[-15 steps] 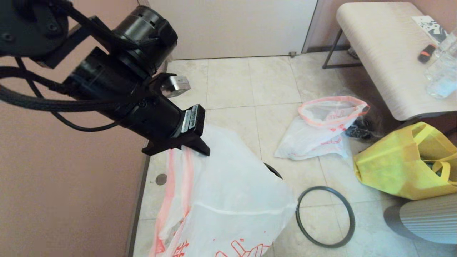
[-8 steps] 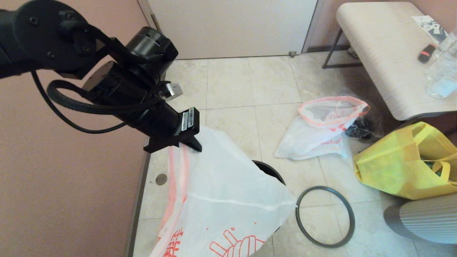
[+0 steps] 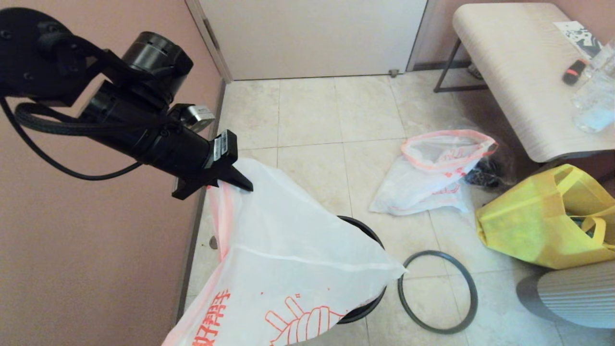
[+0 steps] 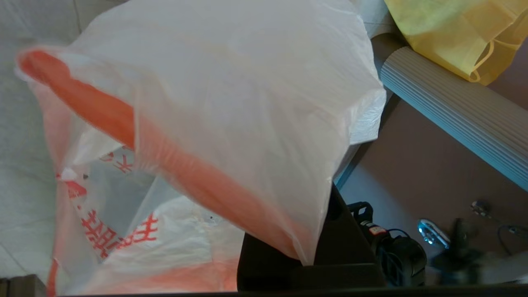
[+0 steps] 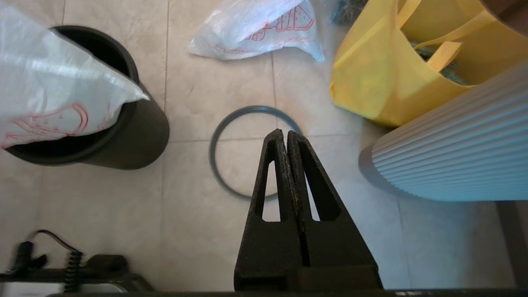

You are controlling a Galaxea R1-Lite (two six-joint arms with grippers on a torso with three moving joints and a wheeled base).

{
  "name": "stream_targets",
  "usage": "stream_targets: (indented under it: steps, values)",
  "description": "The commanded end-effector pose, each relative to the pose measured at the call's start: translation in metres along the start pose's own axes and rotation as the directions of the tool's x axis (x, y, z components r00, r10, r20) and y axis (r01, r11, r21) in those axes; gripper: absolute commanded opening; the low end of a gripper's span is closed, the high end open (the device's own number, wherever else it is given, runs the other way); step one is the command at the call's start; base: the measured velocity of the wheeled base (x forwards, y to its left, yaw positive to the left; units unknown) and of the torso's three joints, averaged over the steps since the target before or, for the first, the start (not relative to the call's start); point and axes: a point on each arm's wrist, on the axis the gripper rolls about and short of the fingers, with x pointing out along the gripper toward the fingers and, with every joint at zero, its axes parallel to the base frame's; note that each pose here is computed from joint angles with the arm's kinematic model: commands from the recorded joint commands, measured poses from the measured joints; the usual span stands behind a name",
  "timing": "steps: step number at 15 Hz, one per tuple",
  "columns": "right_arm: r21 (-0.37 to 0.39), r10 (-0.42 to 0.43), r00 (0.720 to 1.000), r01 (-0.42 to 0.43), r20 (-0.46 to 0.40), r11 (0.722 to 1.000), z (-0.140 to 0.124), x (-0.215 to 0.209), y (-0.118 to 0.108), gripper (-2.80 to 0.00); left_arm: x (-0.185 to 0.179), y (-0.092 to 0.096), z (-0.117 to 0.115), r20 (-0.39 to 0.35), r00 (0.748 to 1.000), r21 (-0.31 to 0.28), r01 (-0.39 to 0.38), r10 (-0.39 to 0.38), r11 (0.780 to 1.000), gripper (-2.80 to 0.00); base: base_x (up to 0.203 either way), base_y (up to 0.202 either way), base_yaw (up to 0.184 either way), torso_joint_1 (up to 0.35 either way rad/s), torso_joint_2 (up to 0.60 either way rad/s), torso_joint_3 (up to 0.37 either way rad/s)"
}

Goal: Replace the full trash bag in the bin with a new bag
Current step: Put the new garbage bag on the trash can

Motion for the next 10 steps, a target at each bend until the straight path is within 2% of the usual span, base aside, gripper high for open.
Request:
stream_targets:
  steps: [1,3,5,8,10]
  values:
    - [0.005,0.016,0.988,-0.016,-0.151,1.000,0.024,0.025,0.000,-2.80,-0.009,0.002,-0.001,0.015,1.000,0.003,0.006,-0.006,1.000,-2.80,0.000,0.000,0.000,0.000,0.00,0.000]
    - [0.034,0.077,0.943,-0.070,-0.325,0.997,0.040,0.066,0.001,-2.80,-0.004,0.000,-0.001,0.004,1.000,0.007,0.011,-0.011,1.000,-2.80,0.000,0.000,0.000,0.000,0.00,0.000]
    - [0.083,0.134,0.889,-0.109,-0.437,0.991,0.044,0.118,0.007,-2.80,0.007,-0.004,0.002,0.005,1.000,0.015,0.020,-0.021,1.000,-2.80,0.000,0.000,0.000,0.000,0.00,0.000]
    - [0.127,0.215,0.832,-0.174,-0.512,0.977,0.025,0.196,0.035,-2.80,0.025,-0.009,0.009,0.023,0.999,0.006,0.048,-0.048,0.999,-2.80,0.000,0.000,0.000,0.000,0.00,0.000]
    - [0.151,0.300,0.805,-0.259,-0.511,0.954,0.007,0.230,0.072,-2.80,0.038,-0.011,0.014,0.032,0.998,-0.014,0.059,-0.058,0.998,-2.80,0.000,0.000,0.000,0.000,0.00,0.000]
